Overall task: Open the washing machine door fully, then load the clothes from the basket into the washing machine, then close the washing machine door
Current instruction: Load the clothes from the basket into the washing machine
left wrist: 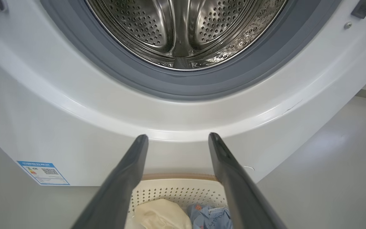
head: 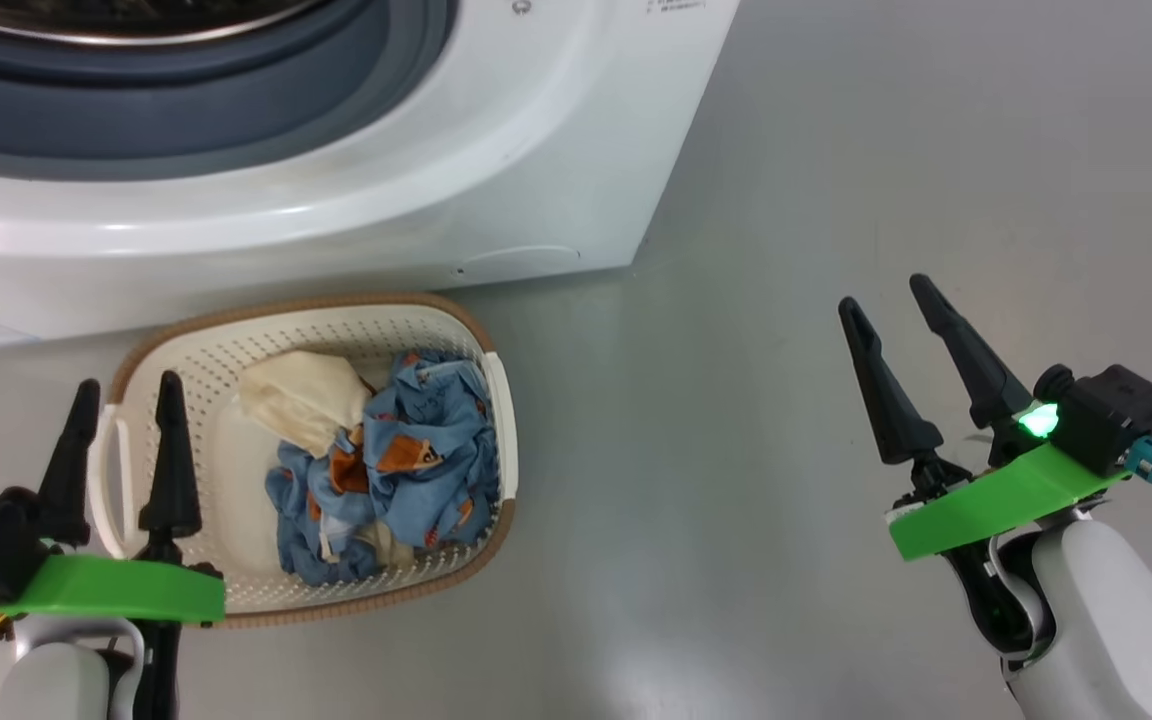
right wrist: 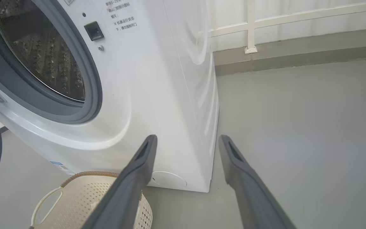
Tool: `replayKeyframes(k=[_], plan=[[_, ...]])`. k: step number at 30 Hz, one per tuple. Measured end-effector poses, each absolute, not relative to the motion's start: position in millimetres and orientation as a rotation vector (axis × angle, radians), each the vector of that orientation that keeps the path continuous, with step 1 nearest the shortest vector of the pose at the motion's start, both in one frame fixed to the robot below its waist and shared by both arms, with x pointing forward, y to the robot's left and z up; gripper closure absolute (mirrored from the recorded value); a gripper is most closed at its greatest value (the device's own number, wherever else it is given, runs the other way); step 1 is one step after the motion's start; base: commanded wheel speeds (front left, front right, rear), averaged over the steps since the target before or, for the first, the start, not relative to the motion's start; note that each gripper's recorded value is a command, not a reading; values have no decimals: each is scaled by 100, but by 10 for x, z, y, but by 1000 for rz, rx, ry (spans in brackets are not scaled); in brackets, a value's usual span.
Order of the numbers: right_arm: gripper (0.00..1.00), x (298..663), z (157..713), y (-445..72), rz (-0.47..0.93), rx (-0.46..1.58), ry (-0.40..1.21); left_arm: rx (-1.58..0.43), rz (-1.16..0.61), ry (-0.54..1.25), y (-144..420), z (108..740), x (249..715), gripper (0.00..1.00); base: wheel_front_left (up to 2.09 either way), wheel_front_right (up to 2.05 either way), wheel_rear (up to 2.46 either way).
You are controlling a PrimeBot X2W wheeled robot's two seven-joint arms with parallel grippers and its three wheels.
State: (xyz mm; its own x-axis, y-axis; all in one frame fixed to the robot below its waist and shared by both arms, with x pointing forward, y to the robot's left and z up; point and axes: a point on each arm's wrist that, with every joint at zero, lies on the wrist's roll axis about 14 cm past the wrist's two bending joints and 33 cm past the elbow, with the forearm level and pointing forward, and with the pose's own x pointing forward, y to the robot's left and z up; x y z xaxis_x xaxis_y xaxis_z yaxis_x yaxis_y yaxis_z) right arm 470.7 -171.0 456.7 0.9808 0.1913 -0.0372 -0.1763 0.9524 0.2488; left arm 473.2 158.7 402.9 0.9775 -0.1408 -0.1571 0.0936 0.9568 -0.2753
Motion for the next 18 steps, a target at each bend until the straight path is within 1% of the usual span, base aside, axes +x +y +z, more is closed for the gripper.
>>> replayKeyframes(k=[11, 18], plan=[[0, 4882, 4286, -1743, 173, 248, 103, -298, -166, 337, 1386, 3374, 4866, 0, 0, 0, 0], [0, 4954, 4089, -1773, 156, 254, 132, -311, -233, 441, 1158, 2979, 4936, 0, 0, 0, 0]])
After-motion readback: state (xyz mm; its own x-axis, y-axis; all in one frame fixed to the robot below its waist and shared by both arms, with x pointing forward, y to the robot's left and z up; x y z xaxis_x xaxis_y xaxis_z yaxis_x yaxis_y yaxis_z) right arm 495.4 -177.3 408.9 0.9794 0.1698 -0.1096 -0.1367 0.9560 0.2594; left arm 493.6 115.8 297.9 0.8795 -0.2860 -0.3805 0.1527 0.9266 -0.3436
